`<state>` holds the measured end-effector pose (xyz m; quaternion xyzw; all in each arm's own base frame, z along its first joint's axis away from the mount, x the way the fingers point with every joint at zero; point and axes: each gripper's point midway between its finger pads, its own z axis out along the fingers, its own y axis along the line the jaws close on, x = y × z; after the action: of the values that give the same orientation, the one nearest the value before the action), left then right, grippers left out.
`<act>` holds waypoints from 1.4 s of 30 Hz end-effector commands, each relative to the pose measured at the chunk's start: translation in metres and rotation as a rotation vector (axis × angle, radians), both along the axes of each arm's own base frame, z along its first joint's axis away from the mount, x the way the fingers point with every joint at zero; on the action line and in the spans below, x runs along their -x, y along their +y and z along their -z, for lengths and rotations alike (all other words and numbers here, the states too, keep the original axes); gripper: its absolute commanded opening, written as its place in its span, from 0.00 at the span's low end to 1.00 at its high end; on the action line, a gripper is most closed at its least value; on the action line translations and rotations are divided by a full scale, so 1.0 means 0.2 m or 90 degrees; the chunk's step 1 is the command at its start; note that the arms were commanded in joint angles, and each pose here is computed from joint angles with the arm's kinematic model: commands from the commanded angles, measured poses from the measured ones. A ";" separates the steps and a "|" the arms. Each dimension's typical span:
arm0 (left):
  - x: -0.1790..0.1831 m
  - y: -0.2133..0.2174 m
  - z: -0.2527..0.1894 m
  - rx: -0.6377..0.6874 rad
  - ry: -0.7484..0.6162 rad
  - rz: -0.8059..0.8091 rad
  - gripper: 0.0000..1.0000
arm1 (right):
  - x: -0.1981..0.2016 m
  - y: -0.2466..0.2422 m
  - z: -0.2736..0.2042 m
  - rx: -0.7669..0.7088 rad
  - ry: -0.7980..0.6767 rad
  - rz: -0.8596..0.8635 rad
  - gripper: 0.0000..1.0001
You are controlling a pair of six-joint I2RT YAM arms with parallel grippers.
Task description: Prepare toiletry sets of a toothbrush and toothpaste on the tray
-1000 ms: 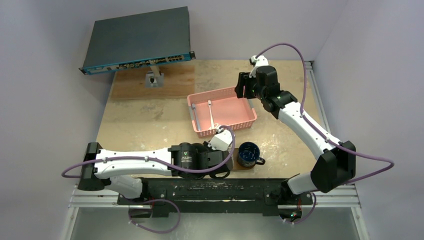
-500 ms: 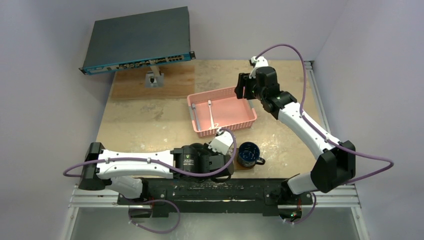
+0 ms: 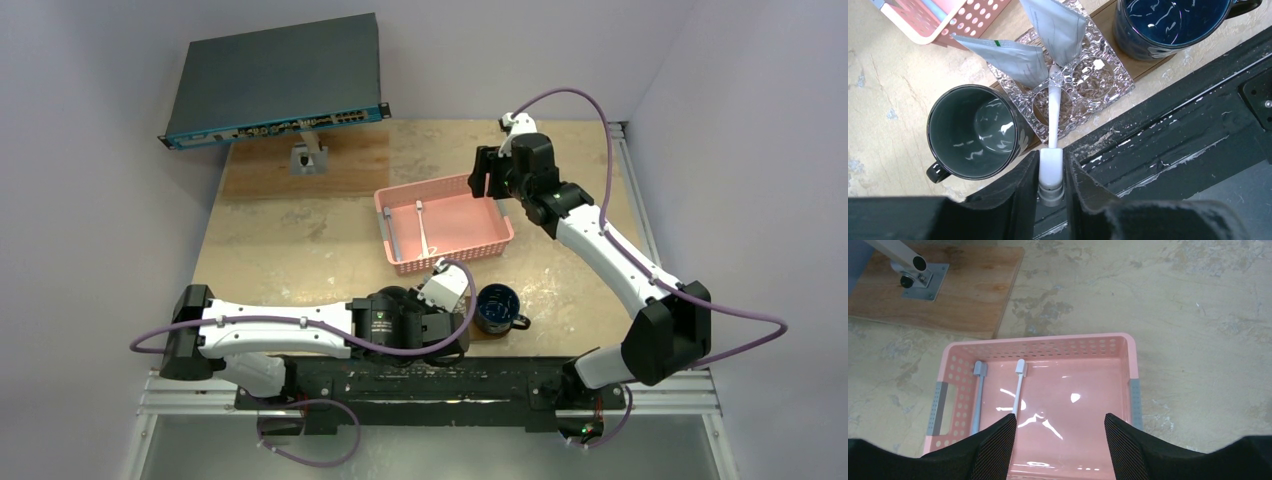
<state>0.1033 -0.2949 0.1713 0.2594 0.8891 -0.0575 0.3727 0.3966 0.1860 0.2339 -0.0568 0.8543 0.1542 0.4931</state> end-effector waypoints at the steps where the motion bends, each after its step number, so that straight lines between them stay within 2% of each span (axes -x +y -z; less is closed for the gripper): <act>1: 0.00 0.01 0.00 0.005 -0.006 -0.008 0.27 | -0.02 0.01 -0.05 -0.013 -0.016 0.002 0.69; 7: 0.00 0.01 -0.09 0.025 -0.015 0.013 0.38 | -0.03 0.01 -0.09 -0.010 -0.019 0.001 0.72; 17: 0.00 0.01 -0.30 0.073 -0.034 0.052 0.48 | -0.05 0.04 -0.13 -0.010 -0.022 -0.016 0.73; 22: -0.03 0.04 -0.41 0.077 -0.059 0.069 0.57 | -0.07 0.09 -0.13 -0.017 -0.018 -0.049 0.73; 29: -0.13 0.11 -0.47 0.067 -0.058 0.058 0.60 | -0.09 0.18 -0.08 -0.029 0.007 -0.094 0.72; 42: -0.38 0.38 -0.53 0.092 -0.053 -0.011 0.63 | -0.11 0.41 0.25 0.006 0.083 -0.143 0.73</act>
<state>0.1707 -0.2309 0.2760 0.2236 0.8687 -0.1029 0.4299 0.4140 0.2480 0.1708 -0.1253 0.8868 0.1960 0.3994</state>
